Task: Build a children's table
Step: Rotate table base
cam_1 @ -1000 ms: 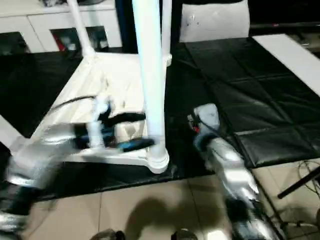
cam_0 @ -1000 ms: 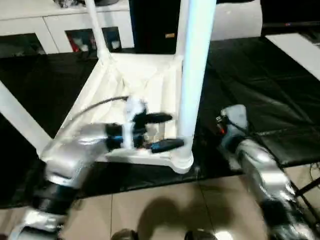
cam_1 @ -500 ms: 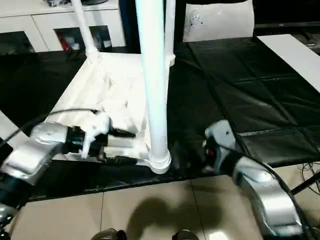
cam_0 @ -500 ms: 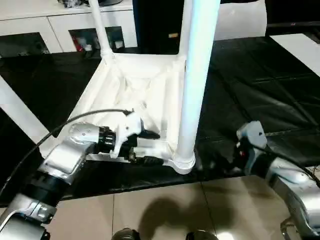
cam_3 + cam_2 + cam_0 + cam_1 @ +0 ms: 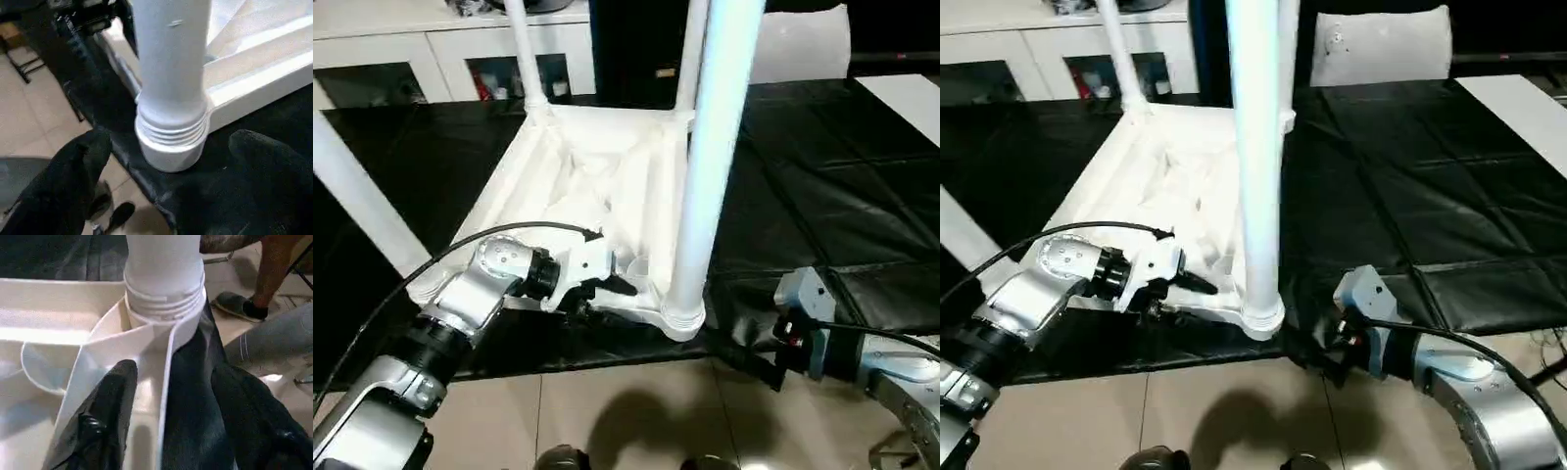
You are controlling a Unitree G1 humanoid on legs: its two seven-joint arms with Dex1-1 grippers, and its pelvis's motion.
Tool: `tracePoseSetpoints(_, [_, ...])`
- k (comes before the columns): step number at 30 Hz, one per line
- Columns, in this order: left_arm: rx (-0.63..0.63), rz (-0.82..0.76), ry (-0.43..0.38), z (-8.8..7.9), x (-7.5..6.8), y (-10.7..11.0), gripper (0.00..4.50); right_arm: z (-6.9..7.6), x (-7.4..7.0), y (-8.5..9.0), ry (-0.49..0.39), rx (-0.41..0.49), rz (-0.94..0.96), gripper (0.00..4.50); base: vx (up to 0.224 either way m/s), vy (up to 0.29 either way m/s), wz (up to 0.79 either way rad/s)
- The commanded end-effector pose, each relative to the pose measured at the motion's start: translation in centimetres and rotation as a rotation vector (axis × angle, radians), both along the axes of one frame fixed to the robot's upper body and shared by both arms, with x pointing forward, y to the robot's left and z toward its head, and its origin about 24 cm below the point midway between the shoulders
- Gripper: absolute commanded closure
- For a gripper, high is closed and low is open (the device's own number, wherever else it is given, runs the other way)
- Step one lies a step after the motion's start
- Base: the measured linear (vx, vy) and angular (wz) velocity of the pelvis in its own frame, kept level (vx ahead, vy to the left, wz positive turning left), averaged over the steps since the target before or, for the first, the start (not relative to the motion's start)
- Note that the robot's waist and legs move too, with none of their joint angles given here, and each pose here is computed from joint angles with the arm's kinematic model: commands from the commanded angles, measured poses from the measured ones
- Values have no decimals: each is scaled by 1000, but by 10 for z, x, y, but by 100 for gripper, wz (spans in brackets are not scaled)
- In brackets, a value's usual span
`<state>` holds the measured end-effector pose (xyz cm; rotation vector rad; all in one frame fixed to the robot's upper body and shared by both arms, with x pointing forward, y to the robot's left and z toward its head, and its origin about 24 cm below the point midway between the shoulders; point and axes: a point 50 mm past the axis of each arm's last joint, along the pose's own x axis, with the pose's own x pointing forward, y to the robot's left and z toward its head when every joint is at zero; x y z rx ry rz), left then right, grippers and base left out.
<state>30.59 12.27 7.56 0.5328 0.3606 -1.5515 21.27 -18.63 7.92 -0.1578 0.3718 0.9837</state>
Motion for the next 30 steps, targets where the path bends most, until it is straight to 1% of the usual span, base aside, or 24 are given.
tracePoseSetpoints(1, [26,-19,-16,3,3,-1,214,5,-3,3,-10,5,29,0,0,0,0])
tracePoseSetpoints(3, [47,-12,-24,1,5,0,240,6,-3,3,-9,1,34,0,0,0,0])
tracePoseSetpoints(5, [56,-1,-29,1,6,1,249,6,-2,4,-11,0,36,0,0,0,0])
tracePoseSetpoints(6, [61,6,-32,1,7,2,272,6,-2,5,-12,0,38,0,0,0,0])
tracePoseSetpoints(7, [76,21,-31,0,9,5,272,7,-2,6,-14,3,43,0,0,0,0])
tracePoseSetpoints(8, [78,23,-31,0,9,5,290,7,-2,6,-14,3,44,0,0,0,0])
tracePoseSetpoints(9, [82,26,-30,-1,9,6,290,7,-2,6,-14,4,45,0,0,0,0])
tracePoseSetpoints(11, [85,27,-28,-1,10,6,312,7,-3,7,-13,0,50,0,0,0,0])
tracePoseSetpoints(12, [88,25,-25,-1,10,7,312,7,-3,7,-11,1,51,0,0,0,0])
tracePoseSetpoints(14, [94,23,-17,-1,10,8,336,6,-4,8,-7,2,54,0,0,0,0])
tracePoseSetpoints(20, [109,22,-10,-2,12,9,389,4,-5,10,-4,5,56,0,0,0,0])
tracePoseSetpoints(21, [110,22,-10,-3,12,9,407,4,-5,11,-4,5,56,0,0,0,0])
tracePoseSetpoints(23, [110,25,-10,-3,12,9,407,4,-5,11,-4,6,57,0,0,0,0])
tracePoseSetpoints(28, [115,36,-16,-3,14,11,444,3,-3,12,-9,6,53,0,0,0,0])
tracePoseSetpoints(30, [124,43,-20,-3,15,12,444,3,-2,12,-15,4,50,0,0,0,0])
